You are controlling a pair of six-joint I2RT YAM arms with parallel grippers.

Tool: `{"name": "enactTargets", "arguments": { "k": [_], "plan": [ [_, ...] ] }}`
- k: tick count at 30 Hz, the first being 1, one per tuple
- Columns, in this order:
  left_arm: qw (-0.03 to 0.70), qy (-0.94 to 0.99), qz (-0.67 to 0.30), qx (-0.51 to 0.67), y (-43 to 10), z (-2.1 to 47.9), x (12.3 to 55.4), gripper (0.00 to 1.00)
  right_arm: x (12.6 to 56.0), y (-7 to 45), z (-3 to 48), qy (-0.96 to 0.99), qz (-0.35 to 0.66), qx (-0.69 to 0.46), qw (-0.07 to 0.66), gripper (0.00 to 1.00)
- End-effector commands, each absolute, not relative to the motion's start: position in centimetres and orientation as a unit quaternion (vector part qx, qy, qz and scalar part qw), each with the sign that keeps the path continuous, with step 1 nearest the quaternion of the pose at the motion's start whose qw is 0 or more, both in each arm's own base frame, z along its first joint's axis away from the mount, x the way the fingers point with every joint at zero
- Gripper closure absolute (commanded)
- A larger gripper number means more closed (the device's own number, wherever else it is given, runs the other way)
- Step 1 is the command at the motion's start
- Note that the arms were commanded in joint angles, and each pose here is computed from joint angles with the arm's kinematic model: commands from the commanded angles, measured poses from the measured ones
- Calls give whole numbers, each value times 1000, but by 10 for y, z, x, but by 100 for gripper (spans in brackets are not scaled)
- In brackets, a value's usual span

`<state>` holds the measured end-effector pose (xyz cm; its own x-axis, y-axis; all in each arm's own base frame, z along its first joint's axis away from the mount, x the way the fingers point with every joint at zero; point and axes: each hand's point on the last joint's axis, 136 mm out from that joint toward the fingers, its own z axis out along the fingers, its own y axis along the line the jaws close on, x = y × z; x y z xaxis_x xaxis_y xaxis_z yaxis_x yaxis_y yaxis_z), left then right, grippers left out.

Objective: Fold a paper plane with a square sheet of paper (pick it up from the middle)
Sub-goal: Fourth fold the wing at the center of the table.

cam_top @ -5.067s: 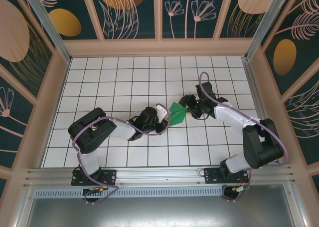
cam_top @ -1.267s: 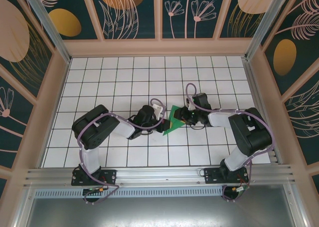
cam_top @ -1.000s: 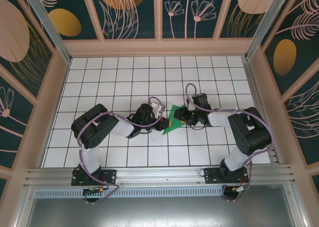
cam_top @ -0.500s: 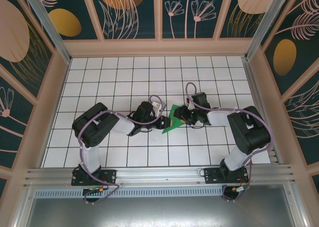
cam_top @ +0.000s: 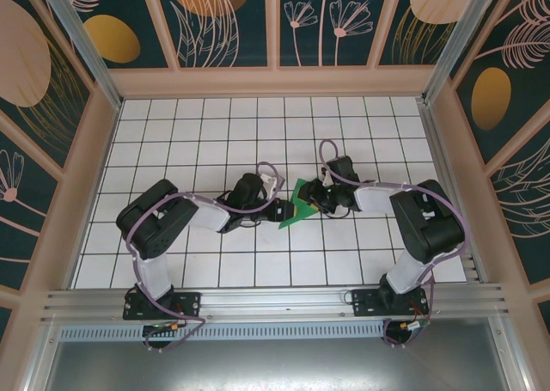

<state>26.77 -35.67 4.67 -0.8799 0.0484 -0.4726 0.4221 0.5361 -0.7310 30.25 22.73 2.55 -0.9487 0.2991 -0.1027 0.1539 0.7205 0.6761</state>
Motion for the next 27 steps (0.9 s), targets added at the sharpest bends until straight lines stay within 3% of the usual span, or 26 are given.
{"name": "enactTargets", "arguments": {
  "k": [1, 7, 14, 27],
  "plan": [
    [234, 858, -441, 123, -343, 60, 275, 64, 278, 188, -30, 954, 236, 174, 59, 53],
    [255, 851, -451, 88, -338, 84, 280, 64, 272, 181, -40, 958, 208, 193, 41, 52],
    [233, 841, -477, 110, -356, 93, 273, 73, 268, 175, -48, 962, 179, 203, 28, 50],
    [203, 869, -440, 96, -357, 57, 277, 75, 261, 165, -61, 967, 140, 214, 14, 53]
  ]
}}
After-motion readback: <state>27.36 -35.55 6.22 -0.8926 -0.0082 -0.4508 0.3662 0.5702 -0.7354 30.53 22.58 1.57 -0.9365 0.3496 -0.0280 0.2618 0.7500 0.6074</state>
